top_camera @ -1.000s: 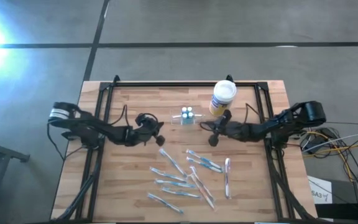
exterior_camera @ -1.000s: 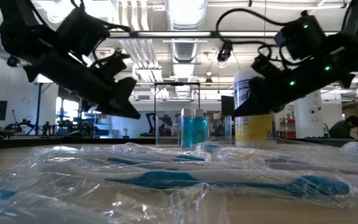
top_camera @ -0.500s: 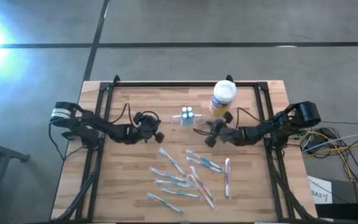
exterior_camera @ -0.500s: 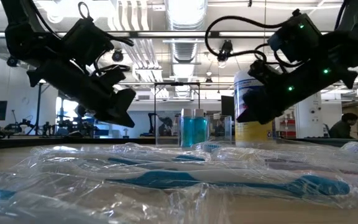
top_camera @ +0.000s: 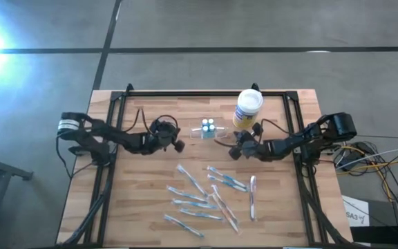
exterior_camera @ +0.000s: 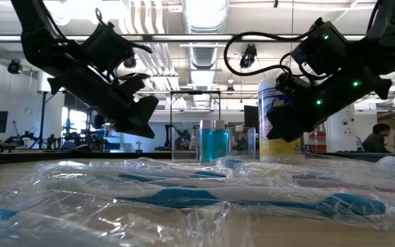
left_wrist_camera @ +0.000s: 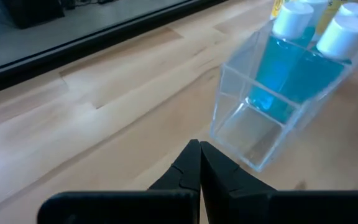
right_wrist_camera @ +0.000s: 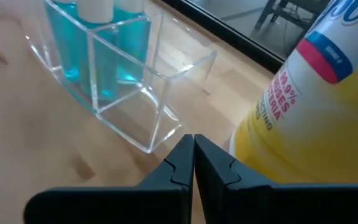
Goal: Pick & Place toothbrushing station
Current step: Adjust the transparent organizer
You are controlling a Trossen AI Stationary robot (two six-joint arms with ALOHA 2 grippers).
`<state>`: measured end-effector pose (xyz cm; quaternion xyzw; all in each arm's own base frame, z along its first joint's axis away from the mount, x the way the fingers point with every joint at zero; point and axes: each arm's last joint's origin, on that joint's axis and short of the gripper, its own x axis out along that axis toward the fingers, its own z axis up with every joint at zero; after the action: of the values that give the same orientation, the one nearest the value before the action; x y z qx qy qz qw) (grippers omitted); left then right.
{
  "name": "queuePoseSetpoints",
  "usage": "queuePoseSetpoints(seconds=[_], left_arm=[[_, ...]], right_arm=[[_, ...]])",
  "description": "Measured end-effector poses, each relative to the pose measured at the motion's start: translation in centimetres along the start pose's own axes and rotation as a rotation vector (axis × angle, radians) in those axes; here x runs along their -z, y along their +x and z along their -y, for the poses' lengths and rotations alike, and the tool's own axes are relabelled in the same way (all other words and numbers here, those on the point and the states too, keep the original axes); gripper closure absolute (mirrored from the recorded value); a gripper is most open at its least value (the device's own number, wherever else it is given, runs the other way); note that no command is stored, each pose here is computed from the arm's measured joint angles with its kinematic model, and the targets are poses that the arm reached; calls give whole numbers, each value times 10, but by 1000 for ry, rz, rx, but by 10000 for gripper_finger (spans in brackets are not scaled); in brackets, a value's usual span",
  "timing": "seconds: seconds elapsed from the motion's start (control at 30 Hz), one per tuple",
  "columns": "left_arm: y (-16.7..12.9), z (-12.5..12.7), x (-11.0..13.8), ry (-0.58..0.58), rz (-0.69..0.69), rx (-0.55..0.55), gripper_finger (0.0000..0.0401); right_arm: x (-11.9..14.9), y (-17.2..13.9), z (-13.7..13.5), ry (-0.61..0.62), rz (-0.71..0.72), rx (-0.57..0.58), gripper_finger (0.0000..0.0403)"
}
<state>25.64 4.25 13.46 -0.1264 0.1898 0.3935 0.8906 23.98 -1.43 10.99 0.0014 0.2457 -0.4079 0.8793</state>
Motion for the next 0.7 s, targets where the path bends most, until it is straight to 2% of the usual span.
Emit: queuePoseSetpoints(seconds=[0.4,0.57,0.7], left_arm=[[8,-6,-6,3,-33,58,398],[10,-6,-4,36,-56,79,398],[14,-8,0,42,-73,64,398]], right_arm=[[-5,16,14,-19,-36,-37,394],[-12,22,16,7,-23,-157,394],[-12,23,18,7,-29,-152,394]])
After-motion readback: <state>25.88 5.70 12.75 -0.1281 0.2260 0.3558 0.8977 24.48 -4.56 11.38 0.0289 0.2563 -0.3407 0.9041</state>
